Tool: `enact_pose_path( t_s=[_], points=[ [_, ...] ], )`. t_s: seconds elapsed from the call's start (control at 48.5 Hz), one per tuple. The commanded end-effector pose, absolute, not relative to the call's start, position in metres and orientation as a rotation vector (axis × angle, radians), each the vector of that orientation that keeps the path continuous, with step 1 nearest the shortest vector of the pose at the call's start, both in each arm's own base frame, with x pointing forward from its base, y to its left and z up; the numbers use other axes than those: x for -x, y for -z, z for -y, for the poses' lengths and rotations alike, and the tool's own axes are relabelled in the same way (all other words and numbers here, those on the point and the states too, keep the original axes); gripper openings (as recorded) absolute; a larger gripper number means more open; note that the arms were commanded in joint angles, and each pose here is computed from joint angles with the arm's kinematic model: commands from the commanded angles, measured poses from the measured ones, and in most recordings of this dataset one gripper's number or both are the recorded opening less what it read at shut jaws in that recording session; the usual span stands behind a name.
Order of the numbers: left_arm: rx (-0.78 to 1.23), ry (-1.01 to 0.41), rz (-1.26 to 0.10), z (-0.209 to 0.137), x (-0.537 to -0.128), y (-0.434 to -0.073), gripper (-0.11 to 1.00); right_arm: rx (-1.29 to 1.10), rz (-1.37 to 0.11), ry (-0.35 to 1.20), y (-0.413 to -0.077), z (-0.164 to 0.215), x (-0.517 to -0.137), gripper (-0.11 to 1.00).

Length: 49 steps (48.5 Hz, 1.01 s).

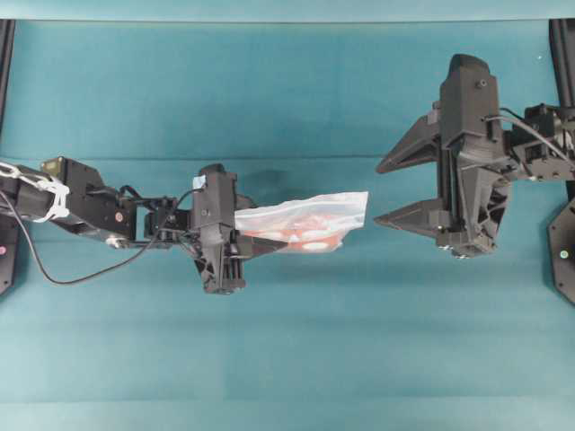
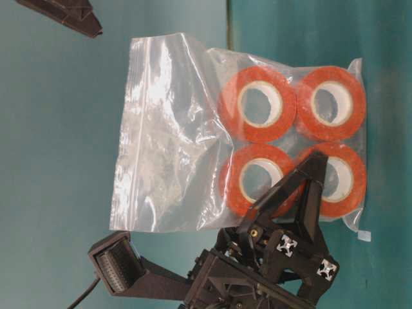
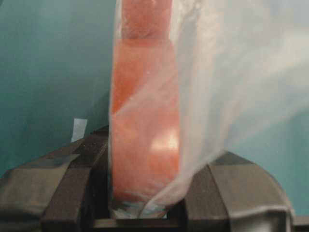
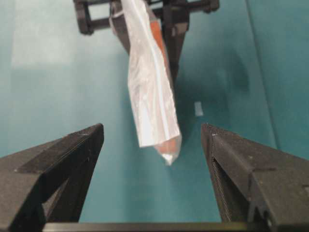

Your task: Hand over the clear zip bag and make it stand upright.

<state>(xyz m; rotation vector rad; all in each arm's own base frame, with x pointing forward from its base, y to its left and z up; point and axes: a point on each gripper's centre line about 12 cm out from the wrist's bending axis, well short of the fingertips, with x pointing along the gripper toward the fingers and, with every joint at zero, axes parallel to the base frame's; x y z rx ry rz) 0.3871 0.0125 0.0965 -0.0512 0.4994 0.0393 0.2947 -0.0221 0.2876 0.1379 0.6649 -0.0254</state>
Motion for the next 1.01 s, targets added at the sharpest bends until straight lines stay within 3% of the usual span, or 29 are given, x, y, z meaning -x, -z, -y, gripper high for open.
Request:
enact_pose_path(
  t_s=[0.0,0.989],
  points=[
    [0.049,-0.035,-0.481,-0.011,-0.39,-0.102,0.25,-0.145,-0.639,0.027,-0.294,0.021,-0.295,0.88],
    [0.049,-0.039,-0.49,-0.013,-0.387,-0.1,0.25,-0.16,-0.632,0.084,-0.29,0.036,-0.274,0.88]
  ],
)
